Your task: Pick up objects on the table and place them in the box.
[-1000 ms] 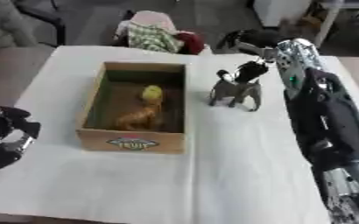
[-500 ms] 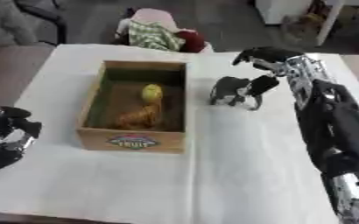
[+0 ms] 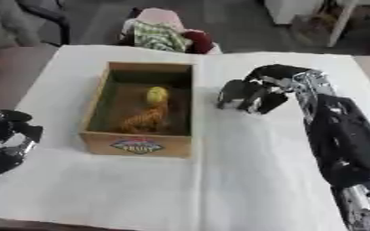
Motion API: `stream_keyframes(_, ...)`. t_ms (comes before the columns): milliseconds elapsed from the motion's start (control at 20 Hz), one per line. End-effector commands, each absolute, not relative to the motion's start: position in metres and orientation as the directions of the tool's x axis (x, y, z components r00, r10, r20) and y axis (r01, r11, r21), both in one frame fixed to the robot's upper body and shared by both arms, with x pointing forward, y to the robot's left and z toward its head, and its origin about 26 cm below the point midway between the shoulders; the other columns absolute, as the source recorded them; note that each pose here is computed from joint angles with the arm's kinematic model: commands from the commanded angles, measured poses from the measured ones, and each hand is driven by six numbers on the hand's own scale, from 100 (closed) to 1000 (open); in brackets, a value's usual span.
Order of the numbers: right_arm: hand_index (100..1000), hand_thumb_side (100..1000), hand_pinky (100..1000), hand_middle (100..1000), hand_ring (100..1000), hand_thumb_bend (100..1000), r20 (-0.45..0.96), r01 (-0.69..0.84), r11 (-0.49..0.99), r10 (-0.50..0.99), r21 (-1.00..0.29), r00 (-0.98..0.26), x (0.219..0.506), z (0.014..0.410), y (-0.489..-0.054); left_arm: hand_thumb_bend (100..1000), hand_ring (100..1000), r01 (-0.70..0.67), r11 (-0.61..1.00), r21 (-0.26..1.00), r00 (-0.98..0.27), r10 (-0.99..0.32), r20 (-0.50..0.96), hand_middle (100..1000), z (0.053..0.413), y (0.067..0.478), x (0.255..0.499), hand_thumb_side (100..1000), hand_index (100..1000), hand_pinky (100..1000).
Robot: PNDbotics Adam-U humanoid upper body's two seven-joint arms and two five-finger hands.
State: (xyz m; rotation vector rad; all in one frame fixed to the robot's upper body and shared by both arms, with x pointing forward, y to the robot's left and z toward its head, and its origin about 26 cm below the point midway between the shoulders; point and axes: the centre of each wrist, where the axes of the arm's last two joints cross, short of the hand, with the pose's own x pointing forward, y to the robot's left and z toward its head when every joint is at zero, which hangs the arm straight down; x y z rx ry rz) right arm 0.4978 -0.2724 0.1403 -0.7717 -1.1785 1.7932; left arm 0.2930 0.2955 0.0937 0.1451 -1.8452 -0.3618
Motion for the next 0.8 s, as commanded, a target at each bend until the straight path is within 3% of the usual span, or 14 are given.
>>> stream_keyframes(50, 899, 533, 781, 848, 856, 322, -0.072, -0.290, -0.225, 0.886, -0.930, -0.459, 0.499, 0.148, -0.274, 320, 495, 0.068, 0.940, 0.335, -0.329, -0.296, 0.897, 450, 0.103, 0.299, 0.294, 100, 628, 750)
stream_keyframes(200, 842, 522, 708, 760, 753, 269, -0.071, -0.275, -0.217, 0.886, -0.937, -0.457, 0.499, 0.147, -0.273, 319, 495, 0.067, 0.940, 0.335, -0.329, -0.296, 0.897, 450, 0.103, 0.299, 0.294, 100, 628, 750)
stream_keyframes(450, 630, 431, 473, 494, 415, 100, -0.064, -0.203, -0.170, 0.894, -0.964, -0.443, 0.498, 0.149, -0.272, 319, 494, 0.067, 0.940, 0.334, -0.328, -0.295, 0.897, 449, 0.103, 0.299, 0.294, 100, 628, 749)
stream_keyframes(500, 618, 425, 466, 482, 402, 100, -0.061, -0.188, -0.158, 0.896, -0.969, -0.440, 0.498, 0.150, -0.272, 319, 494, 0.068, 0.940, 0.334, -0.329, -0.295, 0.897, 449, 0.103, 0.299, 0.294, 100, 628, 749)
stream_keyframes(550, 549, 393, 411, 417, 327, 100, -0.055, -0.174, -0.145, 0.897, -0.974, -0.438, 0.498, 0.150, -0.272, 319, 494, 0.068, 0.940, 0.334, -0.329, -0.295, 0.897, 449, 0.103, 0.299, 0.294, 100, 628, 749)
stream_keyframes(650, 493, 356, 359, 357, 263, 100, -0.043, -0.145, -0.117, 0.898, -0.982, -0.438, 0.498, 0.152, -0.272, 319, 494, 0.068, 0.940, 0.333, -0.328, -0.294, 0.897, 449, 0.103, 0.299, 0.294, 100, 628, 749)
stream_keyframes(800, 472, 324, 339, 334, 243, 100, -0.031, -0.091, -0.082, 0.885, -0.992, -0.465, 0.499, 0.160, -0.270, 318, 494, 0.067, 0.940, 0.334, -0.328, -0.295, 0.897, 449, 0.103, 0.299, 0.293, 100, 628, 749)
